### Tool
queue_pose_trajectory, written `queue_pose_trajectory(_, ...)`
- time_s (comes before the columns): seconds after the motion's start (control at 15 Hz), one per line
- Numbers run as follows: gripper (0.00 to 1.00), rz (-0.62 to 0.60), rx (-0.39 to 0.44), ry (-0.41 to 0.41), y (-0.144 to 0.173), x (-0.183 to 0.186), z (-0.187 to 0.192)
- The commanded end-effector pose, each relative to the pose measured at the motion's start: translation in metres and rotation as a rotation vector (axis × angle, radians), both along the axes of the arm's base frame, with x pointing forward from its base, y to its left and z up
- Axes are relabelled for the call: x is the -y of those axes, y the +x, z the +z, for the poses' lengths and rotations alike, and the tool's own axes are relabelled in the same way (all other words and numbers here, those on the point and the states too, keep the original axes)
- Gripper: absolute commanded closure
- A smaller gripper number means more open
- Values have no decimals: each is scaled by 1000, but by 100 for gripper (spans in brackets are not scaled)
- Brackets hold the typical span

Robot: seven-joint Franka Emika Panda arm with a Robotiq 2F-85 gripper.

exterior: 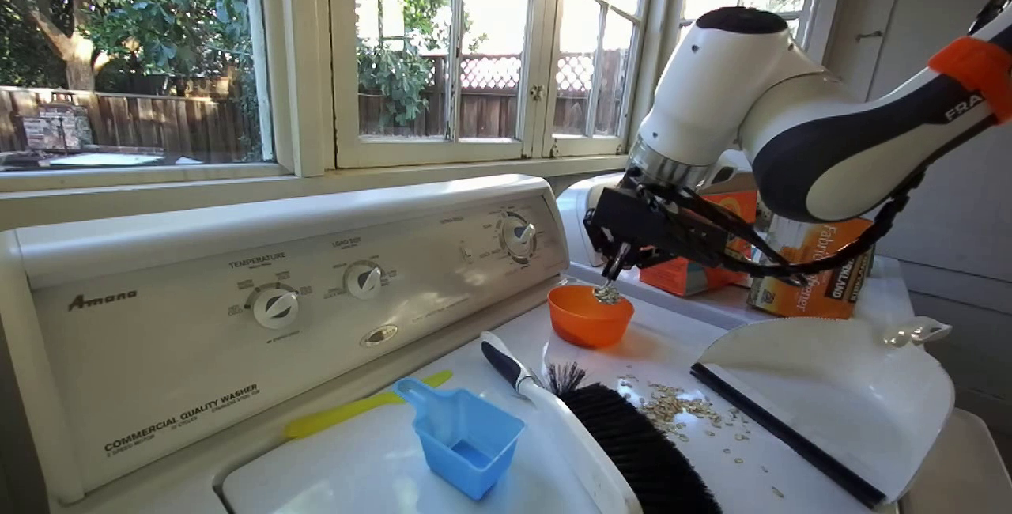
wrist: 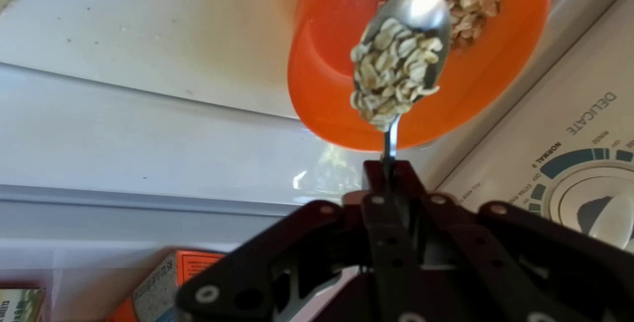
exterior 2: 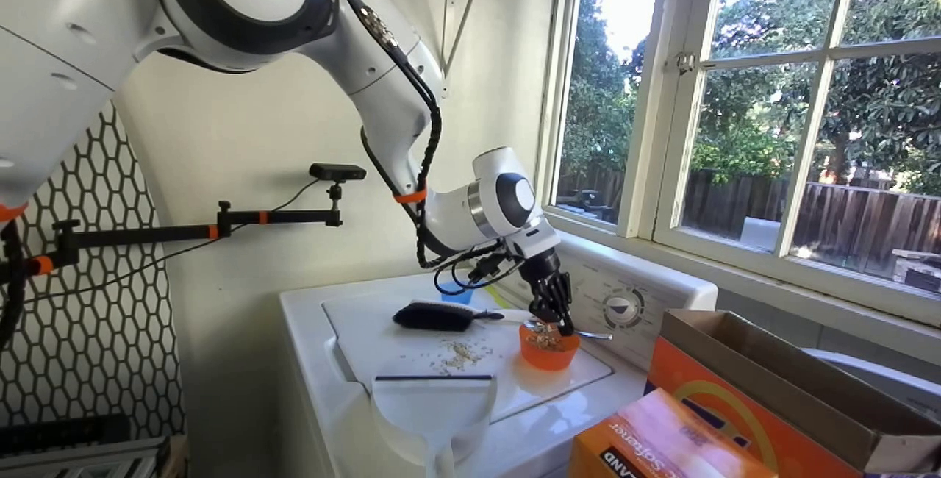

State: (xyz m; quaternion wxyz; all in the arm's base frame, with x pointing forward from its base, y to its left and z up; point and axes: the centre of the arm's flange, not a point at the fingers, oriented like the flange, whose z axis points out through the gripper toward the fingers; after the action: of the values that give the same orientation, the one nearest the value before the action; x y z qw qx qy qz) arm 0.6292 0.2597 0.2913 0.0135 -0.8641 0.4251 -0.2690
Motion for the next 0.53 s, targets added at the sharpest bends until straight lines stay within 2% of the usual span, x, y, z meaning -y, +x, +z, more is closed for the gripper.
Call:
queue_pose_trajectory(0.0,98,-30,41,-68,5,-17,-6)
queue_pose_trajectory(0.47,98,-60,88,-186,4,-31,-7)
